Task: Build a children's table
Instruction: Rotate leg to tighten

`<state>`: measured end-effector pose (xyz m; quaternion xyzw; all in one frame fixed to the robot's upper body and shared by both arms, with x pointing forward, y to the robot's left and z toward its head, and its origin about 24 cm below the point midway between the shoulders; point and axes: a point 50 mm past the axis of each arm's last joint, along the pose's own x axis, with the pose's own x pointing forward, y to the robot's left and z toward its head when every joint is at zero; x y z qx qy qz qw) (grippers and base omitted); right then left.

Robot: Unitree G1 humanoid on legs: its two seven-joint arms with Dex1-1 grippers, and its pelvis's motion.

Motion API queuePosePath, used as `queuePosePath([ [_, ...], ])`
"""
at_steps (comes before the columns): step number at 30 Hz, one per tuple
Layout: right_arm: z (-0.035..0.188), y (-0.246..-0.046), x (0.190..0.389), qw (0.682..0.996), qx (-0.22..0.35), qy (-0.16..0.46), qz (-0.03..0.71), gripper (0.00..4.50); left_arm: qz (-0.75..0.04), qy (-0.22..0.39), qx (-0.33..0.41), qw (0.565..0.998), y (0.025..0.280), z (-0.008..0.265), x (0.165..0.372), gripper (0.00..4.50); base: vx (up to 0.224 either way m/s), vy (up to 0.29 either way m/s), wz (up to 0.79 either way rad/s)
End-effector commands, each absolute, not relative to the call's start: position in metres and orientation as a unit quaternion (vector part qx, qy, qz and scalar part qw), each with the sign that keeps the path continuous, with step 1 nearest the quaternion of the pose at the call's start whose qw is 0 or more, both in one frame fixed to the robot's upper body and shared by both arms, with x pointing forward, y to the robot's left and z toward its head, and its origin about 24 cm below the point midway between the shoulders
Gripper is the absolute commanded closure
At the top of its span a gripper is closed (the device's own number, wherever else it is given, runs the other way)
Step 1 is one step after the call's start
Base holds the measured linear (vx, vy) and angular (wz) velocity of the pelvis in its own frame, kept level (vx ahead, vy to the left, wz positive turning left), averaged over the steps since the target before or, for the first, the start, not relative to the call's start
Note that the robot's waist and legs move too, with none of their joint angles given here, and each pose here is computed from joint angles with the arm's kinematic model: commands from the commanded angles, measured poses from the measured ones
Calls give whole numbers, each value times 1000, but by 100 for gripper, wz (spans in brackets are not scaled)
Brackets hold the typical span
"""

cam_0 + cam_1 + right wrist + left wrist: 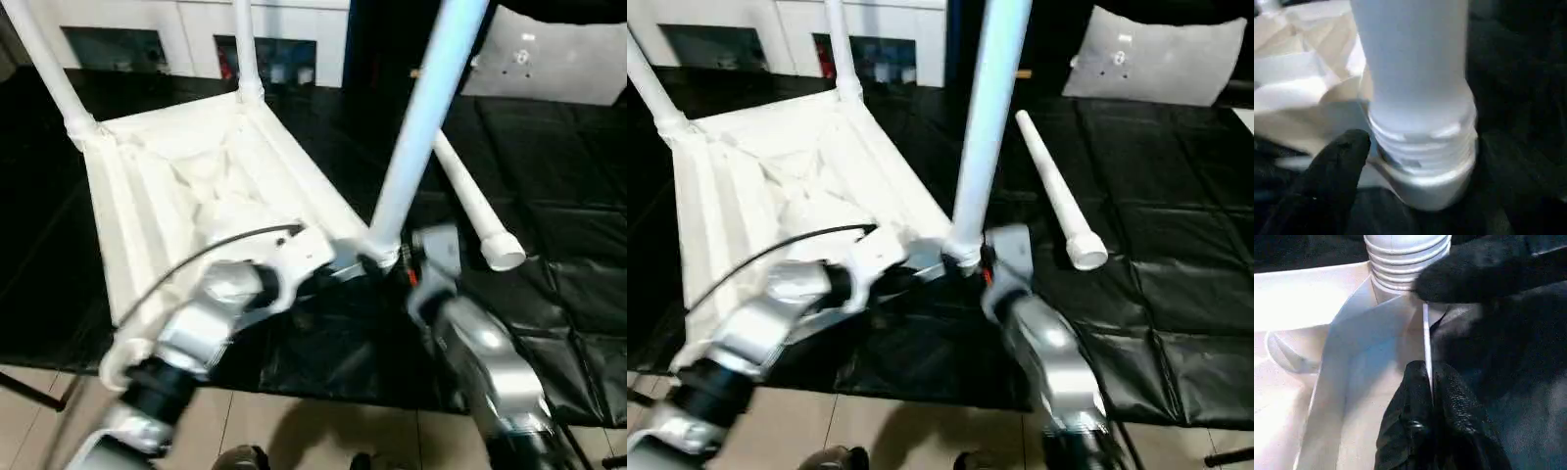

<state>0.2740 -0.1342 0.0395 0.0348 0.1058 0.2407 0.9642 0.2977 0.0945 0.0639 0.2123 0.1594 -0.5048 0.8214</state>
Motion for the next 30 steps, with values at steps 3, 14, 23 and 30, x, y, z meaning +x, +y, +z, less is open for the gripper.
queuePosePath([
  [3, 54, -150, 267, 950, 38, 61, 305, 13, -547, 171, 234, 785, 106, 58, 291, 450, 0, 0, 0],
  [14, 75, -169, 264, 839, -68, 78, 534, 3, -656, 191, 258, 683, 135, 62, 281, 450, 0, 0, 0],
  [23, 73, -159, 279, 770, -125, 112, 615, 32, -686, 193, 281, 643, 137, 63, 280, 450, 0, 0, 0],
  [30, 70, -154, 285, 748, -140, 120, 637, 86, -691, 189, 278, 640, 135, 62, 277, 450, 0, 0, 0],
])
